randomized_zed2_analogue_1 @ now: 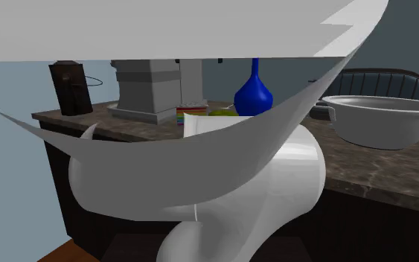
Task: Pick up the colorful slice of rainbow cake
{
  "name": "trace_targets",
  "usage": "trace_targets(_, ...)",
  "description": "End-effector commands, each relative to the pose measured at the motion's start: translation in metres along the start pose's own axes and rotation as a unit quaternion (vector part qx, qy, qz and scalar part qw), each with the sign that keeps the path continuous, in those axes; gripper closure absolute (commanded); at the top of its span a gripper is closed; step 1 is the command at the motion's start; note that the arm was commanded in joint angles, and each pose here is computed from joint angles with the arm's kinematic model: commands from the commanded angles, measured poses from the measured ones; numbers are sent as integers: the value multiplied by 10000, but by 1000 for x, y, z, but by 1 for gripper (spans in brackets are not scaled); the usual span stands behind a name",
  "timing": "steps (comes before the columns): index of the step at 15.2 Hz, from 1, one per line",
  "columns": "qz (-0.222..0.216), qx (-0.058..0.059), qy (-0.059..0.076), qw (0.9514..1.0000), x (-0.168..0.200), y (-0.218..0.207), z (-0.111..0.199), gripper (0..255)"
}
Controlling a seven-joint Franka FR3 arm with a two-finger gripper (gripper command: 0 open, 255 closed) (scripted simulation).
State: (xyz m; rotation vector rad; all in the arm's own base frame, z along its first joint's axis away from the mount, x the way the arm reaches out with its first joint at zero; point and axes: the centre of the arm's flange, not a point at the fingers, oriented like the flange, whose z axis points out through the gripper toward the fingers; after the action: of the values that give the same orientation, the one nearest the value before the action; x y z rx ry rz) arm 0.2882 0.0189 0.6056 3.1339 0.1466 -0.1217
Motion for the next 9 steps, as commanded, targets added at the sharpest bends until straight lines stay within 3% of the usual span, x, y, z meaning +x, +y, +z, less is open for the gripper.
trace_targets(1, 0, 0, 0, 10000, 0, 0, 0, 0)
trace_targets(9, 961, 17, 119, 9953, 89, -41, 30, 0)
